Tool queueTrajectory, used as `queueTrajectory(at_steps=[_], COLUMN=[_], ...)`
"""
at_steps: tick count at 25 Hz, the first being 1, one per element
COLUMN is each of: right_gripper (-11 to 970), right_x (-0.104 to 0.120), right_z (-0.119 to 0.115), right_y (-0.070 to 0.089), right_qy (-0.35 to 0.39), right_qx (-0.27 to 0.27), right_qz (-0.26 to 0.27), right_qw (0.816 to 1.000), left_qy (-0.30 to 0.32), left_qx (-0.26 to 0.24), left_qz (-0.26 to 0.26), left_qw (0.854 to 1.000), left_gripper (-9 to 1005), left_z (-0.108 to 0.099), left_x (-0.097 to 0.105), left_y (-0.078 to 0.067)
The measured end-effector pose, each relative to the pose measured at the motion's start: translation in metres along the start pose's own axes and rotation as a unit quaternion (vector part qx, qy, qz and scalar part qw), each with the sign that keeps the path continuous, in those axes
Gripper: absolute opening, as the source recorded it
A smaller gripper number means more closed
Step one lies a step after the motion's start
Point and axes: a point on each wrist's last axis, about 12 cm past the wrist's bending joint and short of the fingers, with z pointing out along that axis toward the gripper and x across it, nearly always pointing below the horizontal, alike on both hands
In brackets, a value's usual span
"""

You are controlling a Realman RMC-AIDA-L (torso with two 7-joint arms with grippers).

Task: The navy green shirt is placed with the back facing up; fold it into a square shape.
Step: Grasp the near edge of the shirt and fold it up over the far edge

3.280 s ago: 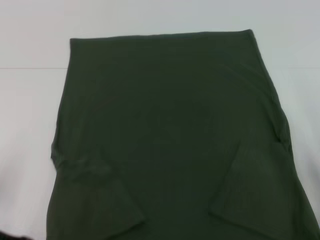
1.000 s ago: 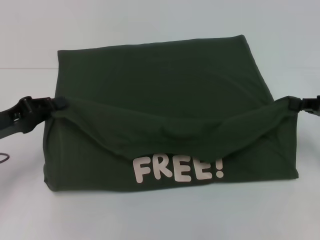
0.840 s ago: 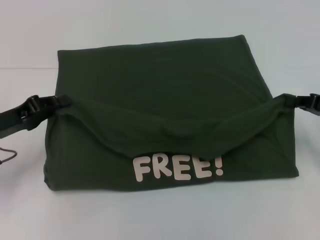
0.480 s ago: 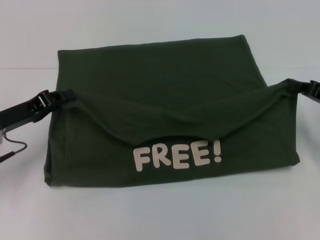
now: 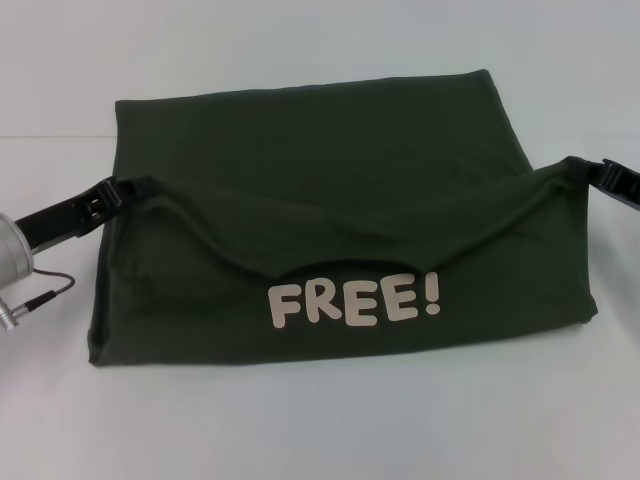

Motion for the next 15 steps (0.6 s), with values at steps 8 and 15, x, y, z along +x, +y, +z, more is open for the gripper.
queueTrajectory(at_steps=[8, 15], right_gripper=[20, 20], right_x=[0.001, 0.009], right_z=[0.007, 0.016], right_y=[0.002, 0.003], right_qy=[-0.005, 0.000], right_qx=[0.007, 0.018], right_qz=[-0.003, -0.016], right_qw=[1.000, 1.000], left_qy=[-0.019, -0.024], left_qx=[-0.017, -0.027], left_qz=[0.015, 0.025], left_qw=[1.000, 0.999], left_gripper=[39, 39], left_z=[0.011, 0.019], left_x=[-0.003, -0.002], left_y=[-0.003, -0.005])
